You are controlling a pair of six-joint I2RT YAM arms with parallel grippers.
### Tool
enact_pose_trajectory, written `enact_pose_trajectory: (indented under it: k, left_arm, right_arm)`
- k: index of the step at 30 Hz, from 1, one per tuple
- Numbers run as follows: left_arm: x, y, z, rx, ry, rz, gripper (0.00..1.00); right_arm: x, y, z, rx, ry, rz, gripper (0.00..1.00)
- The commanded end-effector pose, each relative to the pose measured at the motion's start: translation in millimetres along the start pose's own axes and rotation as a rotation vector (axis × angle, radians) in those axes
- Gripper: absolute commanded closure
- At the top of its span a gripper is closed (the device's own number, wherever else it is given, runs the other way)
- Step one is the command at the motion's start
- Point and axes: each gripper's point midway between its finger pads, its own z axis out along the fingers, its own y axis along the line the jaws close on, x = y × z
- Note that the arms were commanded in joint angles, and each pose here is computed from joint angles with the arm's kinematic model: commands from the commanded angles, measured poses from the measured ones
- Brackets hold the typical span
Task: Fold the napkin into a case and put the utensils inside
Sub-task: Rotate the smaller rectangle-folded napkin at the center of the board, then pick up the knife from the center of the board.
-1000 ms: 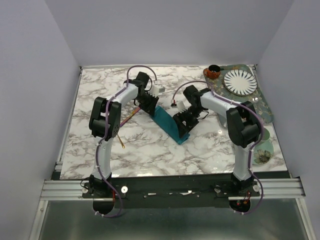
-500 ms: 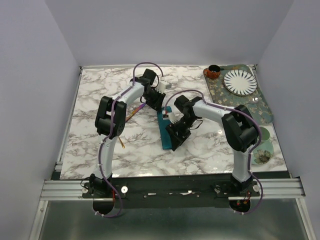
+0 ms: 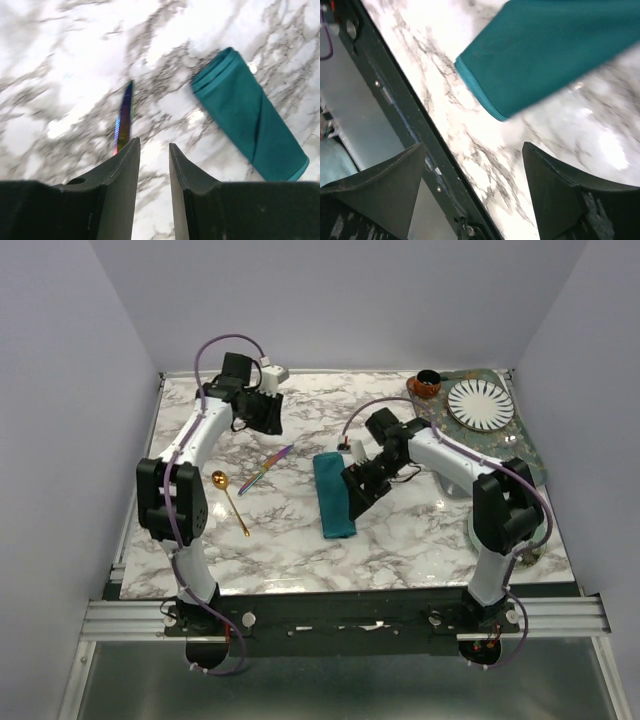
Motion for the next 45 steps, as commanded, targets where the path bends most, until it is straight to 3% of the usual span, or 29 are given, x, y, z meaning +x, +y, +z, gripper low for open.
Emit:
enact_pose_trajectory:
  k: [1, 7, 16, 35, 45]
  left_arm:
    - [26.3, 20.9, -35.2, -0.132, 0.072, -0.003, 0.59]
    - [79.4, 39.0, -32.2, -0.176, 0.296, 0.014, 0.55]
    - [104.2, 65.8, -9.9, -0.26, 0.428, 0.005, 0.58]
    - [130.2, 60.1, 39.4, -0.191, 0.517, -0.011, 0.56]
    - [143.4, 50.7, 48.9, -0.211, 0.541, -0.056, 0.76]
  right_arm:
    - [-15.6, -26.2, -53.5, 0.18, -0.121, 0.008, 0.13]
    - [-16.5, -59.5, -85.9, 0.311, -0.17, 0.043, 0.11]
    - [-2.4, -69.7, -86.1, 0.342, -0.151, 0.071, 0.07]
    - [-2.9, -77.9, -74.8, 0.314, -0.14, 0.095, 0.07]
    - [-24.1, -87.3, -66.3, 0.281, -0.177, 0.123, 0.07]
